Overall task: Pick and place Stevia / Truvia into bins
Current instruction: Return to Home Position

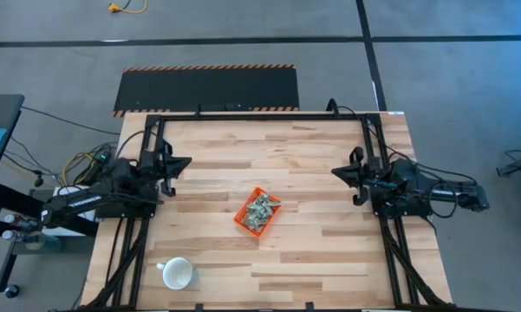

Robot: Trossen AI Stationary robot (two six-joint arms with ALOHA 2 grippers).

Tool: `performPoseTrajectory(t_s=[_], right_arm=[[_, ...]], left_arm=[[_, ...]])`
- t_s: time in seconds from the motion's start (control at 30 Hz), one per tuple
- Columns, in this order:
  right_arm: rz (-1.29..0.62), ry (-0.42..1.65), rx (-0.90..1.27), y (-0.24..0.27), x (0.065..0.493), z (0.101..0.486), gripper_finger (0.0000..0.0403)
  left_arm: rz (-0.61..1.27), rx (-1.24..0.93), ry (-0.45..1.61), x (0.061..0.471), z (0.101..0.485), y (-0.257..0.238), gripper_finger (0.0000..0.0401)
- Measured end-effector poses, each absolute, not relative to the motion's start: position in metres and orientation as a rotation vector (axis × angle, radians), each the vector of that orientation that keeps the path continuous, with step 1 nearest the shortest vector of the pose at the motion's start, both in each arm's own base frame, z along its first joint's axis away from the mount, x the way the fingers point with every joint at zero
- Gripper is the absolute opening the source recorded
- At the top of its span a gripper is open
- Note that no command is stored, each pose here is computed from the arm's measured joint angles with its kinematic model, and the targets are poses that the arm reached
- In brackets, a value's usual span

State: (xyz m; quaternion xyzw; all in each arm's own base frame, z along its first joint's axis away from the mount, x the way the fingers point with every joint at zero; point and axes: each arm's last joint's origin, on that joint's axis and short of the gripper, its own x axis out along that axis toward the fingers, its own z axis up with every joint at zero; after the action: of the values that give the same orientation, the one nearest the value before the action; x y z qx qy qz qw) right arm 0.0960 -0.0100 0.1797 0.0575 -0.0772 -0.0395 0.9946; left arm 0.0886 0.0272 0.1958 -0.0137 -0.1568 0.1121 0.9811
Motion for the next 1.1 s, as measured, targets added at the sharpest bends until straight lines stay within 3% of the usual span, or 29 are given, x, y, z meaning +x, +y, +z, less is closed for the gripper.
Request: performPoseTrajectory(t_s=[0.27, 1.1], right_arm=[[-0.089, -0.019, 0.122, -0.010, 0.097, 0.167, 0.0000], [-0.085, -0.013, 0.123, -0.010, 0.097, 0.167, 0.0000]], left_arm=[[0.254, -0.084, -0.055, 0.093, 0.170, 0.029, 0.0000], [0.329, -0.002, -0.012, 0.093, 0.168, 0.031, 0.0000]])
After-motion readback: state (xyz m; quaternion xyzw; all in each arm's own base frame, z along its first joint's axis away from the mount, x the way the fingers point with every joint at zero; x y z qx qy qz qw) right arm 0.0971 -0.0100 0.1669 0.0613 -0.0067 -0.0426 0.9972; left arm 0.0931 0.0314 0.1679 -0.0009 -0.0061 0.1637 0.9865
